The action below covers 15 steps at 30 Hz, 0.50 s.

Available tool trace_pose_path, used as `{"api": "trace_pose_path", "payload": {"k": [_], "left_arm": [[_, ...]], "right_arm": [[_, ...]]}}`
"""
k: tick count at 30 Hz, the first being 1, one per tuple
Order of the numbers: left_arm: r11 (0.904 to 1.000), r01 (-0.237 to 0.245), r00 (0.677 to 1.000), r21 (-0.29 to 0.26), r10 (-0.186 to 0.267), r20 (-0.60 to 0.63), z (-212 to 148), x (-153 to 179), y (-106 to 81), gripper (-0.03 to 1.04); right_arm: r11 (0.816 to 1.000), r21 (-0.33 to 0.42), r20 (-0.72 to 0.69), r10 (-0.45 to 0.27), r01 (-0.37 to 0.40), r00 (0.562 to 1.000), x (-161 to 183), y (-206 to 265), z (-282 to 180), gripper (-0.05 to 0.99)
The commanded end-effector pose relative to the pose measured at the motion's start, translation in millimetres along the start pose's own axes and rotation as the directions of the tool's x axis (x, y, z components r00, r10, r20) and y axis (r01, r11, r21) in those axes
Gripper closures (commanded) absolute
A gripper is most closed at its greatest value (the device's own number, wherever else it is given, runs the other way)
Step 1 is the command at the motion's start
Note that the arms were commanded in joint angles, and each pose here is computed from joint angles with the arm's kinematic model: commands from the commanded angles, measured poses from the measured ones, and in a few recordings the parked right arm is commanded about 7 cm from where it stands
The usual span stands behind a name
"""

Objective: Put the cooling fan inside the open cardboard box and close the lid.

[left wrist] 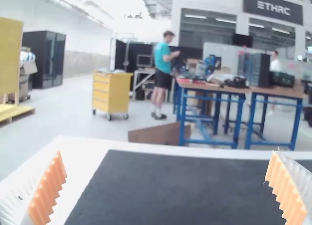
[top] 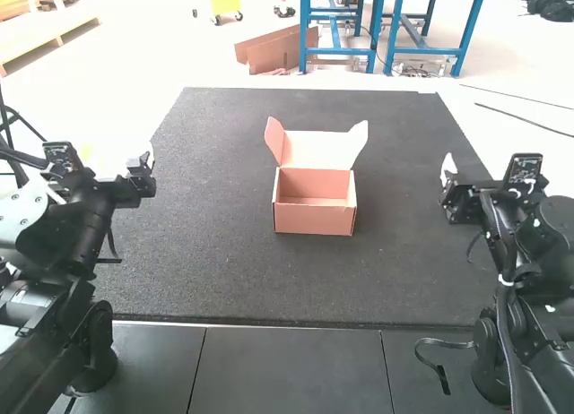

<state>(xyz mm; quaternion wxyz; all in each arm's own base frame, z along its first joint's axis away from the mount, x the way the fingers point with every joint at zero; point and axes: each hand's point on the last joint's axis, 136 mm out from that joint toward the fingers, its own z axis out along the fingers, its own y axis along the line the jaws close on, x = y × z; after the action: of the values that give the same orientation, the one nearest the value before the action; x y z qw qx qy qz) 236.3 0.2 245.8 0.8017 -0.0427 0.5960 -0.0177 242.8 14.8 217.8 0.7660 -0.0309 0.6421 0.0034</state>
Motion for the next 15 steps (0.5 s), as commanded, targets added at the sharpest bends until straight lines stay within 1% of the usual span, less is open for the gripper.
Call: {"api": "trace_pose_path", "payload": {"k": [1,3,4,8,10,12,15], "left_arm": [[0.9999,0.014,0.997,0.001,-0.014,0.07,-1,-29,-0.3,0.04],[0.9999,0.01,0.996,0.003,-0.01,0.084,0,-41,-1.5,0.04],[1.0,0.002,0.996,-0.001,-0.002,0.089,0,-45,-1.3,0.04],[0.9997,0.001,0.996,-0.026,0.001,0.091,7,-67,0.9,0.04],[0.9995,-0.003,0.998,-0.033,0.005,0.064,12,-74,0.8,0.04],[0.9983,-0.008,0.999,-0.057,0.01,0.033,17,-79,3.7,0.04],[0.9972,-0.018,1.0,-0.073,0.017,-0.01,26,-83,4.5,0.04]], "right_arm": [[0.999,0.048,0.096,0.01,-0.015,0.995,-43,-11,-4,0.02],[0.999,0.045,0.12,0.009,-0.014,0.993,-57,-11,-5,0.02],[0.999,0.042,0.128,0.009,-0.014,0.992,-62,-10,-6,0.02],[0.999,0.044,0.15,0.007,-0.014,0.989,-88,-12,-5,0.02],[0.999,0.047,0.128,0.009,-0.015,0.992,-98,-13,0,0.02],[0.997,0.077,0.093,0.012,-0.019,0.996,-104,-19,7,0.02],[0.993,0.092,0.011,0.072,-0.073,0.997,-113,-22,16,0.02]]}}
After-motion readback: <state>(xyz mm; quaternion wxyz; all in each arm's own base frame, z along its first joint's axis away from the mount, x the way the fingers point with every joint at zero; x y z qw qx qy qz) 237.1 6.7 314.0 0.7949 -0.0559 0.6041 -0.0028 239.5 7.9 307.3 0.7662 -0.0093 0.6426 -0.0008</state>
